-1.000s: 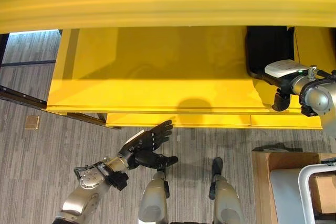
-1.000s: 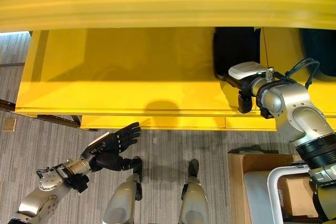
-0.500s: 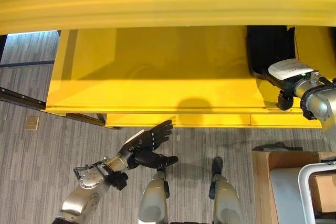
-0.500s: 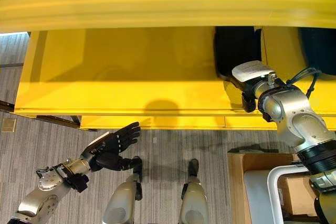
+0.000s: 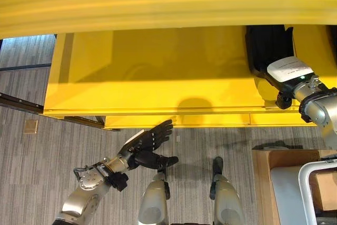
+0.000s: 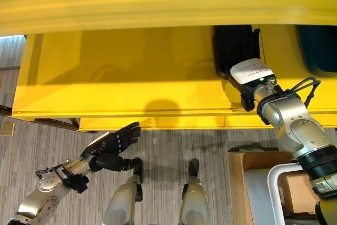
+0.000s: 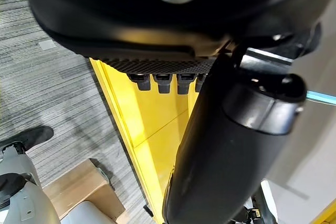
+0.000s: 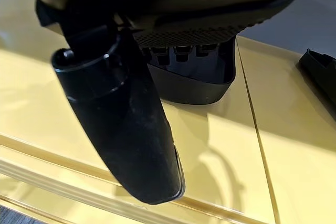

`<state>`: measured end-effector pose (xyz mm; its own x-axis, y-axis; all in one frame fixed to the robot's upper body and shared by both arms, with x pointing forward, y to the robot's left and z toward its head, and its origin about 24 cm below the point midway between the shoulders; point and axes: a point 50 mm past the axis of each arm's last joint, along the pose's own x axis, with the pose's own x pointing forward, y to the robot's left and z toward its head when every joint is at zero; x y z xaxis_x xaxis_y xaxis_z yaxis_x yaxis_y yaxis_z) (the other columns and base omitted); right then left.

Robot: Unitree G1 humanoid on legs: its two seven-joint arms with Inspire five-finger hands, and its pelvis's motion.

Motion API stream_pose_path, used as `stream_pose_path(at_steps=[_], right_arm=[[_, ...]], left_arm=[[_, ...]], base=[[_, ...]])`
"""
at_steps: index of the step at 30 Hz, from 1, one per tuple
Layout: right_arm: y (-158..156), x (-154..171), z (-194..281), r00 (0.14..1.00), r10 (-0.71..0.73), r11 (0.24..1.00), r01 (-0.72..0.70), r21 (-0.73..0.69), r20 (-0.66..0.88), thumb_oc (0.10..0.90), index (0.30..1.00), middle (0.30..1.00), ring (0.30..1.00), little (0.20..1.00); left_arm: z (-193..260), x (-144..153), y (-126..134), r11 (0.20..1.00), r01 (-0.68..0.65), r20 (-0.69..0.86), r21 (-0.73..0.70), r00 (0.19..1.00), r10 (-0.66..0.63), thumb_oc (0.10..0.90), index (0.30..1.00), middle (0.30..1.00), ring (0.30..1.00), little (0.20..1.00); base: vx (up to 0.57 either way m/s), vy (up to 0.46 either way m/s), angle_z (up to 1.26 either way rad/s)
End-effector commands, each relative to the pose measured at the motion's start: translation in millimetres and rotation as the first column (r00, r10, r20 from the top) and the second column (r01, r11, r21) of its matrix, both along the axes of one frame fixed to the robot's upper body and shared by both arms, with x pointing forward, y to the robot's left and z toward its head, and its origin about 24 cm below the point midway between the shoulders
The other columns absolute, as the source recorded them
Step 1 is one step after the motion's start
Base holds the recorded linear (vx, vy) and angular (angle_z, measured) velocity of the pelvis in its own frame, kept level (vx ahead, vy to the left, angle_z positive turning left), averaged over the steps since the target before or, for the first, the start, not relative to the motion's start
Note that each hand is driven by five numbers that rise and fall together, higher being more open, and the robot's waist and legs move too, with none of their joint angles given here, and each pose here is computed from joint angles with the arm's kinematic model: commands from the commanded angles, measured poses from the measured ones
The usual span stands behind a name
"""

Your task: Move parts from the plastic box to the shelf.

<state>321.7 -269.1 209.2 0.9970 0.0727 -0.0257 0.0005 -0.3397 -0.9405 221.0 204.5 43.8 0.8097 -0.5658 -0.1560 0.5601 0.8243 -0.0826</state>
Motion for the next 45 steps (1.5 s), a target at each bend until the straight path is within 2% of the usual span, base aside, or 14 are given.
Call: stream_pose_path(at_steps=[1, 7, 12, 19, 39, 45], right_arm=[[4, -2, 42, 0.977, 0.038, 0.998, -0.025, -0.065, 0.209, 0.900, 1.000, 1.000, 1.000, 1.000], [9, -3, 45, 0.959, 0.081, 0.995, -0.062, -0.077, 0.270, 0.900, 1.000, 1.000, 1.000, 1.000], [13, -6, 52, 0.901, 0.120, 0.993, -0.114, -0.041, 0.417, 0.900, 1.000, 1.000, 1.000, 1.000], [16, -6, 57, 0.841, 0.121, 0.989, -0.150, 0.013, 0.527, 0.900, 1.000, 1.000, 1.000, 1.000], [20, -15, 59, 0.826, 0.158, 0.982, -0.188, 0.000, 0.540, 0.900, 1.000, 1.000, 1.000, 1.000], [23, -22, 64, 0.785, 0.183, 0.972, -0.234, 0.009, 0.592, 0.900, 1.000, 1.000, 1.000, 1.000]], left_arm=[[21, -8, -9, 0.994, 0.052, 0.142, -0.099, 0.989, -0.037, 0.900, 1.000, 1.000, 1.000, 1.000], [21, -8, -10, 0.994, 0.048, 0.141, -0.103, 0.989, -0.033, 0.900, 1.000, 1.000, 1.000, 1.000], [19, -9, -13, 0.992, 0.049, 0.139, -0.116, 0.990, -0.033, 0.900, 1.000, 1.000, 1.000, 1.000], [18, -8, -18, 0.990, 0.057, 0.139, -0.131, 0.989, -0.039, 0.900, 1.000, 1.000, 1.000, 1.000], [16, -10, -22, 0.985, 0.055, 0.131, -0.161, 0.991, -0.034, 0.900, 1.000, 1.000, 1.000, 1.000], [14, -11, -23, 0.985, 0.044, 0.125, -0.168, 0.992, -0.023, 0.900, 1.000, 1.000, 1.000, 1.000]], base=[[0.00, 0.000, 0.00], [0.00, 0.006, -0.03], [0.00, 0.025, -0.06], [0.00, 0.013, -0.01], [0.00, 0.002, 0.00], [0.00, 0.000, 0.00]])
